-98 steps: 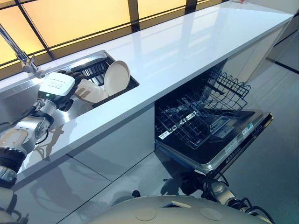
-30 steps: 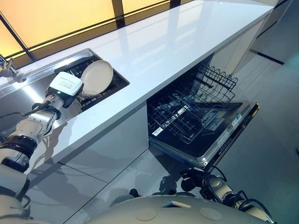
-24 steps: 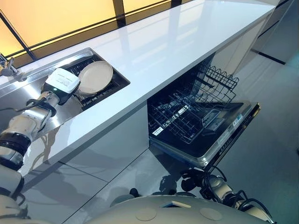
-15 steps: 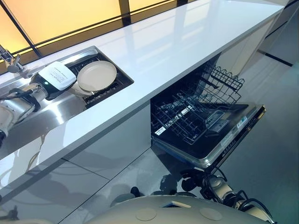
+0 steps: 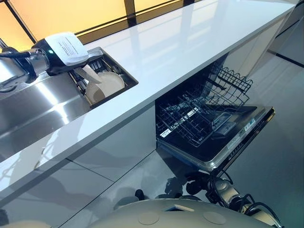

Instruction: Pick up plates and place into dishwasher.

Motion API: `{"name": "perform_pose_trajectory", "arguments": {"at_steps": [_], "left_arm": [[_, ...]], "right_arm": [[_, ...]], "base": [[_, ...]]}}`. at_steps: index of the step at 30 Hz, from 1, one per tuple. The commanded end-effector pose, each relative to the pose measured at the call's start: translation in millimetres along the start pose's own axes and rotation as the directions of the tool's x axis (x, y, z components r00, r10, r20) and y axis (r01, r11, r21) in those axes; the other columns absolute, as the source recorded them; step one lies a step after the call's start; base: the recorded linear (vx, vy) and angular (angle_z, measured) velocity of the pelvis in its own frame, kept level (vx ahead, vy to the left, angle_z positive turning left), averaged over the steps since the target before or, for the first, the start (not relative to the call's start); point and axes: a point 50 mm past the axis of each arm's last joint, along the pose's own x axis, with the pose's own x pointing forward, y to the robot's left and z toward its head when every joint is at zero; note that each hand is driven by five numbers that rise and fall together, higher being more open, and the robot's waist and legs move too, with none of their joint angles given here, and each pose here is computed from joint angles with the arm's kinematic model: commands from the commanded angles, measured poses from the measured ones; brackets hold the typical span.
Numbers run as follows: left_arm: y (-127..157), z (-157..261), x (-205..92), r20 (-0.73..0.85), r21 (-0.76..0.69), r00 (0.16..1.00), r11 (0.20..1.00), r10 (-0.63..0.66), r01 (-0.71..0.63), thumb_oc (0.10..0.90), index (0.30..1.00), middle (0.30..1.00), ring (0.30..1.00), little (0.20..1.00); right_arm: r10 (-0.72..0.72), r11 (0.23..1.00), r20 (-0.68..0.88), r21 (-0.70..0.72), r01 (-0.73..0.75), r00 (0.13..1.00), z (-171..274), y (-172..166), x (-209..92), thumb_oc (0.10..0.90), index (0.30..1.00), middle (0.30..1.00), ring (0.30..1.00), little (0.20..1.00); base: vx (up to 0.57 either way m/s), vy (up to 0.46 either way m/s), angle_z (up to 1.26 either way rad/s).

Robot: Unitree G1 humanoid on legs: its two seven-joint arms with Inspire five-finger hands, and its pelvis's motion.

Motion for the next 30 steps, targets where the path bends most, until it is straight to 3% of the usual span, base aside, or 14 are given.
{"name": "perform_pose_trajectory", "arguments": {"at_steps": [1, 7, 10, 12, 13, 16, 19, 22, 25, 26, 28, 30], "left_arm": [[28.8, -76.6, -44.8, -0.346, -0.001, 0.936, 0.997, 0.071, -0.076, 0.1, 0.3, 0.3, 0.3, 0.2], [47.0, -82.2, -54.1, -0.446, -0.059, 0.882, 0.978, 0.152, -0.198, 0.1, 0.3, 0.3, 0.3, 0.2], [53.1, -89.3, -67.8, -0.533, -0.169, 0.811, 0.91, 0.239, -0.379, 0.1, 0.3, 0.3, 0.3, 0.2], [47.7, -95.6, -76.9, -0.583, -0.257, 0.763, 0.827, 0.28, -0.5, 0.1, 0.3, 0.3, 0.3, 0.2], [41.1, -100.7, -85.0, -0.621, -0.296, 0.723, 0.764, 0.303, -0.574, 0.1, 0.3, 0.3, 0.3, 0.2], [28.2, -102.6, -95.3, -0.675, -0.33, 0.66, 0.665, 0.33, -0.67, 0.1, 0.3, 0.3, 0.3, 0.2], [20.2, -95.3, -100.1, -0.707, -0.35, 0.601, 0.553, 0.373, -0.756, 0.1, 0.3, 0.3, 0.3, 0.2], [16.0, -76.3, -95.8, -0.701, -0.367, 0.589, 0.505, 0.402, -0.781, 0.1, 0.3, 0.3, 0.3, 0.2], [16.9, -56.9, -93.7, -0.69, -0.381, 0.581, 0.467, 0.431, -0.798, 0.1, 0.3, 0.3, 0.3, 0.2], [17.1, -49.8, -91.8, -0.686, -0.386, 0.579, 0.454, 0.44, -0.803, 0.1, 0.3, 0.3, 0.3, 0.2], [17.3, -30.6, -92.1, -0.683, -0.413, 0.569, 0.4, 0.458, -0.818, 0.1, 0.3, 0.3, 0.3, 0.2], [18.5, -14.2, -91.4, -0.677, -0.442, 0.561, 0.347, 0.475, -0.827, 0.1, 0.3, 0.3, 0.3, 0.2]], "right_arm": [[-0.232, 0.973, 0.088, 0.028, 0.231, 0.969, 3.6, -64.3, -23.9, 0.8, 0.9, 0.9, 0.9, 0.9], [-0.25, 0.967, 0.37, 0.144, 0.21, 0.895, 45.8, -72.7, -35.6, 0.8, 0.9, 0.9, 0.9, 0.9], [-0.141, 0.968, 0.606, 0.249, -0.018, 0.783, 85.6, -50.8, -53.9, 0.8, 0.9, 0.9, 0.9, 0.9], [-0.106, 0.918, 0.739, 0.33, -0.22, 0.665, 101.3, -41.0, -67.2, 0.8, 0.9, 0.9, 0.9, 0.9], [-0.094, 0.845, 0.831, 0.358, -0.398, 0.548, 114.2, -37.8, -78.7, 0.8, 0.9, 0.9, 0.9, 0.9], [-0.105, 0.682, 0.937, 0.311, -0.662, 0.332, 139.4, -33.1, -101.3, 0.8, 0.9, 0.9, 0.9, 0.9], [-0.17, 0.586, 0.974, 0.223, -0.779, 0.151, 164.4, -34.8, -130.2, 0.8, 0.9, 0.9, 0.9, 0.9], [-0.295, 0.696, 0.948, 0.297, -0.654, 0.117, 172.1, -57.8, -156.5, 0.8, 0.9, 0.9, 0.9, 0.9], [-0.502, 0.816, 0.862, 0.501, -0.29, 0.077, 166.1, -87.0, -183.4, 0.8, 0.9, 0.9, 0.9, 0.9], [-0.574, 0.8, 0.818, 0.573, -0.177, 0.05, 161.6, -96.5, -192.4, 0.8, 0.9, 0.9, 0.9, 0.9], [-0.697, 0.701, 0.704, 0.709, 0.079, -0.137, 154.8, -112.6, -224.7, 0.8, 0.9, 0.9, 0.9, 0.9], [-0.713, 0.617, 0.631, 0.772, 0.153, -0.306, 152.9, -116.7, -250.2, 0.8, 0.9, 0.9, 0.9, 0.9]], "base": [[-0.03, -0.02, 0.01], [-0.01, 0.001, 0.0], [-0.05, 0.002, 0.02], [-0.04, -0.01, -0.01], [-0.03, -0.005, -0.06], [-0.02, 0.004, -0.06], [-0.03, 0.026, -0.1], [-0.02, 0.038, -0.06], [-0.02, 0.032, 0.02], [-0.01, 0.034, -0.01], [-0.01, 0.04, 0.0], [-0.01, 0.038, -0.06]]}}
